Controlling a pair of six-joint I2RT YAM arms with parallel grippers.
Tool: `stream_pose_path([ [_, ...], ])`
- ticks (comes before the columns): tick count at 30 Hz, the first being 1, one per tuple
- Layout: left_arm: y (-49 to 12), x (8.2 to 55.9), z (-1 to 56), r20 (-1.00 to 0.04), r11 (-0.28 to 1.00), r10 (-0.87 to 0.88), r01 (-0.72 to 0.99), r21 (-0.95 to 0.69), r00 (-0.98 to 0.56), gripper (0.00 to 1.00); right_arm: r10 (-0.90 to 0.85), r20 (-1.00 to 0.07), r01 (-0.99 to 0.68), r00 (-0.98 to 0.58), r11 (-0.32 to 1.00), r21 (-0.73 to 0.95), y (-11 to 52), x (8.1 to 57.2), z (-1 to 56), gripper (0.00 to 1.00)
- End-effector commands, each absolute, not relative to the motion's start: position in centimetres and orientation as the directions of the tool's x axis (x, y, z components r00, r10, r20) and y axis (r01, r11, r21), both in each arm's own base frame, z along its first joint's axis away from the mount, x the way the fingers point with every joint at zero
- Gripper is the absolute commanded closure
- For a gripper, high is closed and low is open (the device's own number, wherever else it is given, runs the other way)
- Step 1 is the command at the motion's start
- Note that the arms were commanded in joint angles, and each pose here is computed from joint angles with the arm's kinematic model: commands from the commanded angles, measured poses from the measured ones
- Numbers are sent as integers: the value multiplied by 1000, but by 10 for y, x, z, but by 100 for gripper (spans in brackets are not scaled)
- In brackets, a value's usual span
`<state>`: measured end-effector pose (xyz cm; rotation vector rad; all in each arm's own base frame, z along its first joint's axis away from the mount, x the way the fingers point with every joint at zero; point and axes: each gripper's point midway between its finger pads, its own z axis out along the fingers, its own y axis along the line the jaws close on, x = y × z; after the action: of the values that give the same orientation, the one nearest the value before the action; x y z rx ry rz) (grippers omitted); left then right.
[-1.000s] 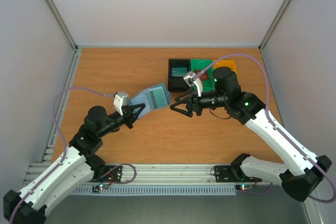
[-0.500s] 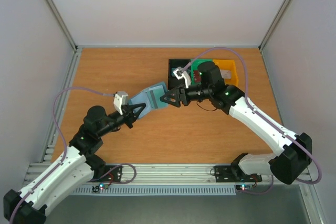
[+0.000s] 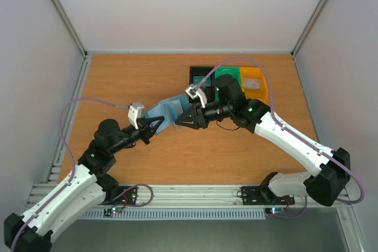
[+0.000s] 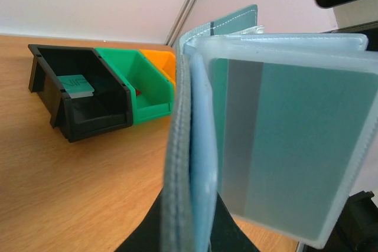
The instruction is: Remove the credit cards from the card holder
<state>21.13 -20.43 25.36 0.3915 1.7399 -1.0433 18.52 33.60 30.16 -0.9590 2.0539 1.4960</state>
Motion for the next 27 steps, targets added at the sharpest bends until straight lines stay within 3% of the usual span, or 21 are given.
stream_pose_path([
  [1,-205,211,272,-898,545,-246,714,-439,-364,100,-256,-713,-755,-653,291,587,330,201,303,69],
  [4,-205,210,273,-898,541,-246,716,-440,-366,100,-221,-713,-724,-666,419,547,322,222,294,71],
  [8,-206,210,274,-896,540,-250,716,-443,-366,100,-213,-732,-721,-648,481,499,320,229,293,73],
  [14,-204,211,273,-891,545,-260,705,-454,-372,100,-227,-770,-697,-597,622,357,294,236,299,60],
  [18,-207,207,273,-892,521,-253,724,-452,-375,100,-227,-829,-705,-511,662,253,265,228,327,61],
  [21,-213,200,278,-898,469,-252,766,-440,-361,100,-272,-849,-820,-453,501,276,277,195,346,65],
  [25,-219,191,288,-898,404,-254,803,-437,-360,100,-367,-846,-910,-388,9,414,316,115,359,61],
  [27,-222,186,294,-901,377,-247,822,-427,-356,100,-361,-847,-884,-392,-107,455,328,104,363,61],
])
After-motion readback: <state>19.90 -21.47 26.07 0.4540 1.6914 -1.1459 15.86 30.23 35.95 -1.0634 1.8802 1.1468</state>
